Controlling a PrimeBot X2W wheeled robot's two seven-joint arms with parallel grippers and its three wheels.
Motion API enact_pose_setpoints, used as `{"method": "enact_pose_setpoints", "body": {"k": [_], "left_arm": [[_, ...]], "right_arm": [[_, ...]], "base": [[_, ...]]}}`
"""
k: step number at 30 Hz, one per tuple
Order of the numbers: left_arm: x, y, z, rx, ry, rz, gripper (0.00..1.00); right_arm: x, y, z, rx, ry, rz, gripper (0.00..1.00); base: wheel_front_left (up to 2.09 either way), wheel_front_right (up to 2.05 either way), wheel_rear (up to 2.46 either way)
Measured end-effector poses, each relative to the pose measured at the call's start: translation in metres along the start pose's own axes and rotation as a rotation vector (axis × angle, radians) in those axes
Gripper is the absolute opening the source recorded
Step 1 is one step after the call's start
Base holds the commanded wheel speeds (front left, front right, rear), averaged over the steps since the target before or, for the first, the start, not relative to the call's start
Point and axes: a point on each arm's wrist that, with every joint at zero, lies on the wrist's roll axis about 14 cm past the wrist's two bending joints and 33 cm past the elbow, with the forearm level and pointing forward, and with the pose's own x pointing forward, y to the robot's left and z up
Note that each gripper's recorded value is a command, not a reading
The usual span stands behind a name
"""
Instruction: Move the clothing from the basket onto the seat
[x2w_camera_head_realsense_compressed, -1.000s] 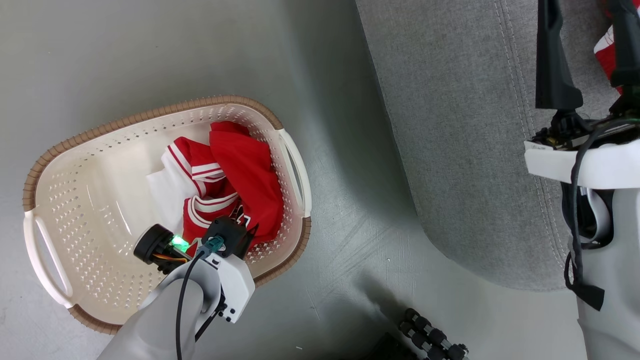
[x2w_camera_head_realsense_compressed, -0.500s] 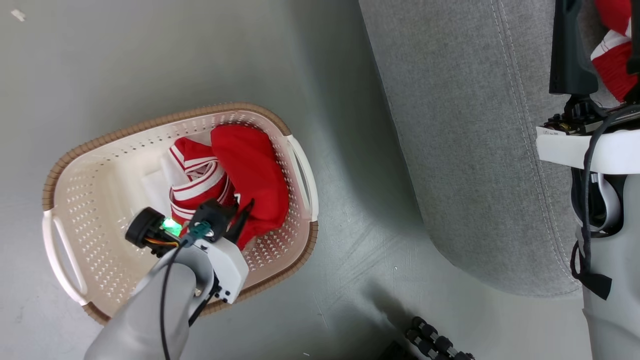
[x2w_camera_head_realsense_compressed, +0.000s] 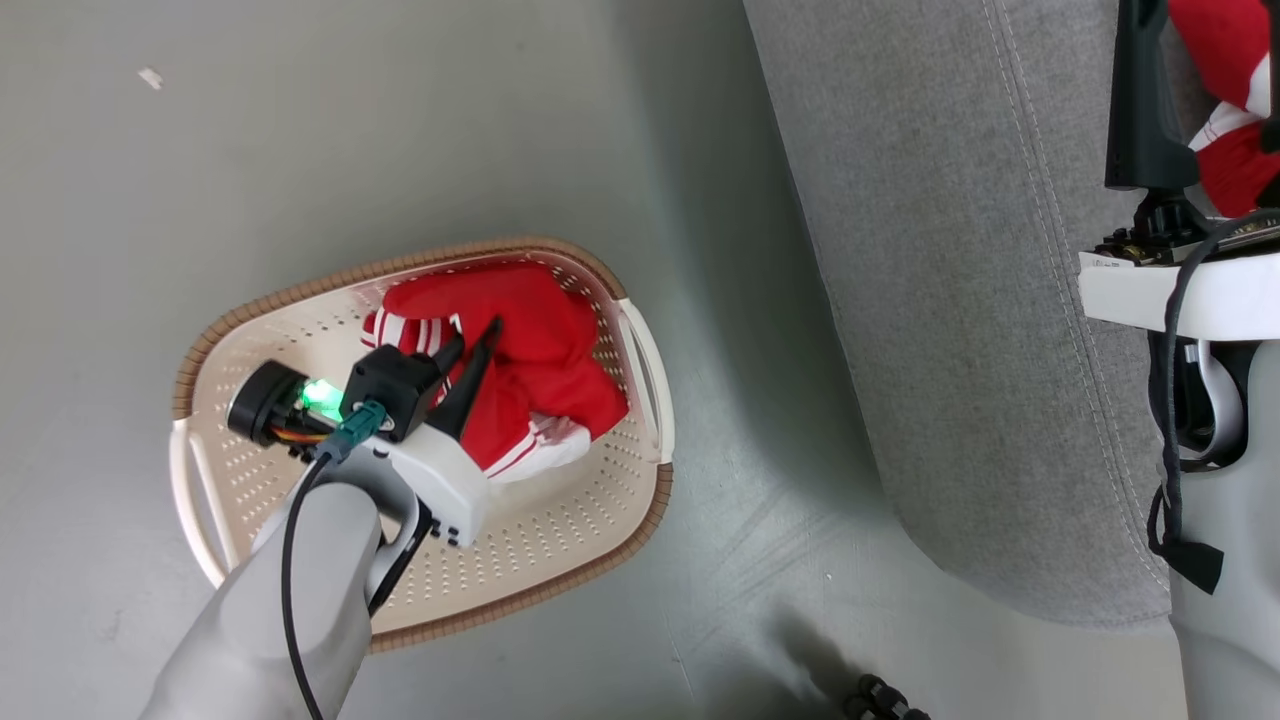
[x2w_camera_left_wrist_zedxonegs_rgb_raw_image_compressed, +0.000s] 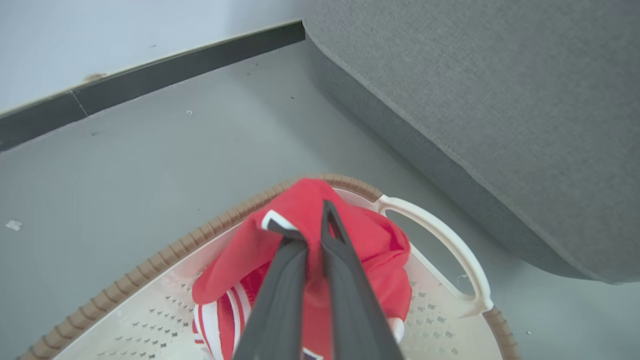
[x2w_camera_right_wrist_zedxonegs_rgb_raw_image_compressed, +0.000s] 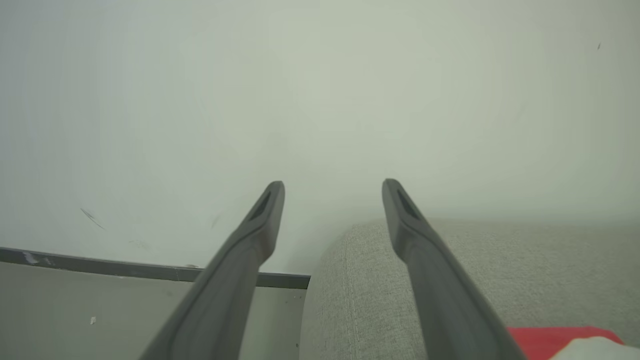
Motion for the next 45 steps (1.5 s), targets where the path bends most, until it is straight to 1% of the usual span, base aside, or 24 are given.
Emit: {"method": "enact_pose_setpoints", "body": {"k": [7,13,18,26,27,31,40,45], "left_arm": [[-0.013,0.017,0.071,0.053,-0.186,0.065,0.0],[-0.042,0.034,0.106,0.096,-0.274,0.147,0.0],[-0.072,0.047,0.151,0.158,-0.382,0.216,0.0],[-0.11,0.053,0.196,0.241,-0.481,0.27,0.0],[-0.121,0.052,0.209,0.272,-0.512,0.28,0.0],[-0.145,0.051,0.23,0.32,-0.559,0.306,0.0],[-0.194,0.037,0.262,0.411,-0.638,0.341,0.0],[-0.216,0.022,0.274,0.465,-0.67,0.33,0.0]], "right_arm": [[0.003,0.006,0.017,0.005,-0.04,0.014,1.0],[0.002,0.012,0.029,0.017,-0.057,0.026,1.0],[-0.009,0.02,0.032,0.032,-0.04,0.046,1.0],[-0.021,0.037,0.043,0.052,-0.04,0.093,1.0],[-0.026,0.042,0.046,0.057,-0.04,0.109,1.0],[-0.034,0.049,0.055,0.07,-0.048,0.128,1.0],[-0.054,0.063,0.072,0.087,-0.058,0.174,1.0],[-0.071,0.078,0.076,0.078,-0.05,0.243,1.0]], "base": [[0.0,0.0,0.0],[0.0,0.0,0.0],[0.0,0.0,0.0],[0.0,0.0,0.0],[0.0,0.0,0.0],[0.0,0.0,0.0],[0.0,0.0,0.0],[0.0,0.0,0.0]]}}
